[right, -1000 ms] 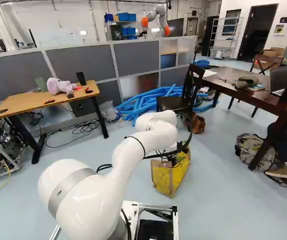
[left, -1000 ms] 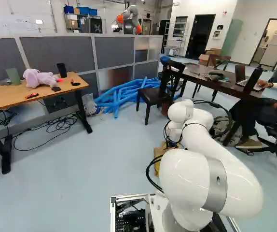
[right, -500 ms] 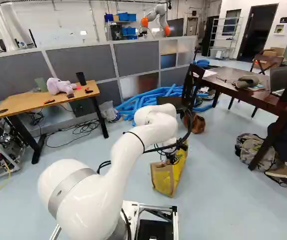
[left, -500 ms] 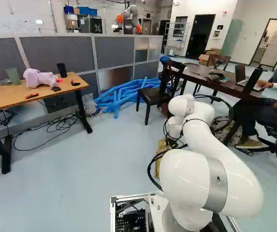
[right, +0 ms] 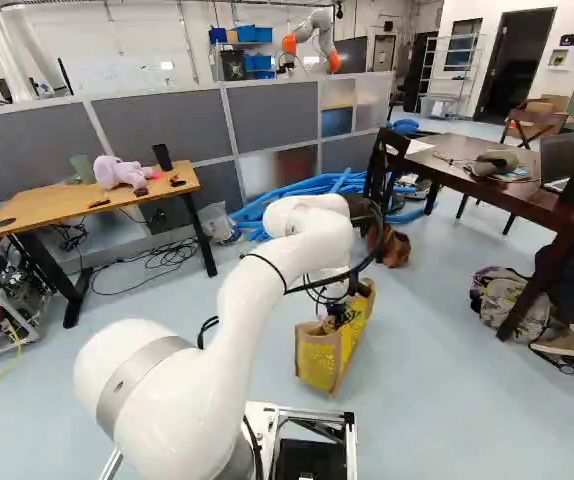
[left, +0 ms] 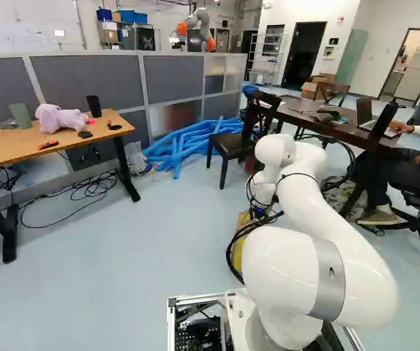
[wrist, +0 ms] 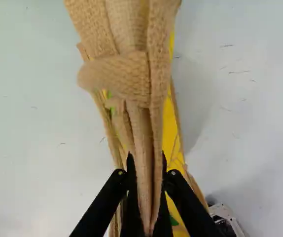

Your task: Pick up the bag on the ground and place it on the table

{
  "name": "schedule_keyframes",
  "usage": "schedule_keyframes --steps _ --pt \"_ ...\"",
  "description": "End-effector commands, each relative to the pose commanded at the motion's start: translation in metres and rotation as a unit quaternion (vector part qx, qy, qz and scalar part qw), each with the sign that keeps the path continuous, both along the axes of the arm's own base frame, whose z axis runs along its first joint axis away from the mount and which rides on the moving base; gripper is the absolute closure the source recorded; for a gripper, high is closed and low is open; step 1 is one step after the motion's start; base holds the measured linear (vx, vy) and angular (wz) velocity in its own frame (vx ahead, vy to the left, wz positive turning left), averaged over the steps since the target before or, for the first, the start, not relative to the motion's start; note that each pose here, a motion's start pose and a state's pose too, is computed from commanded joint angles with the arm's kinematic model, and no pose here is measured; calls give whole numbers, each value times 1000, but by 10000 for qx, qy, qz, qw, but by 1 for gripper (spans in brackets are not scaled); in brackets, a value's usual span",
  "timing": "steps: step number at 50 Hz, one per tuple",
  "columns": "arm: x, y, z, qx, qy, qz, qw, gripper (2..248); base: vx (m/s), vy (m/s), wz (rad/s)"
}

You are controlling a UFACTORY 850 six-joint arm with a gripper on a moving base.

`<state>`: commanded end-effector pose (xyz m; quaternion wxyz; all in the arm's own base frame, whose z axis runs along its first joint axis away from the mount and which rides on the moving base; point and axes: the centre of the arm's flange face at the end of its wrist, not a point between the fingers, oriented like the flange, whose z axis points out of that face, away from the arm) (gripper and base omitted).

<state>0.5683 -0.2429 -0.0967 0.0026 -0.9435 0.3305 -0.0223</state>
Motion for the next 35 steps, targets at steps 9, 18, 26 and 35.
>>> schedule_keyframes --steps 9,18,26,35 --pt "-4 8 13 63 134 51 9999 229 0 0 0" --pt "-10 19 27 131 284 111 9995 229 0 0 0" --pt "-16 28 39 164 364 165 9991 229 0 0 0" --pt "-24 37 52 177 405 209 9988 229 0 0 0"
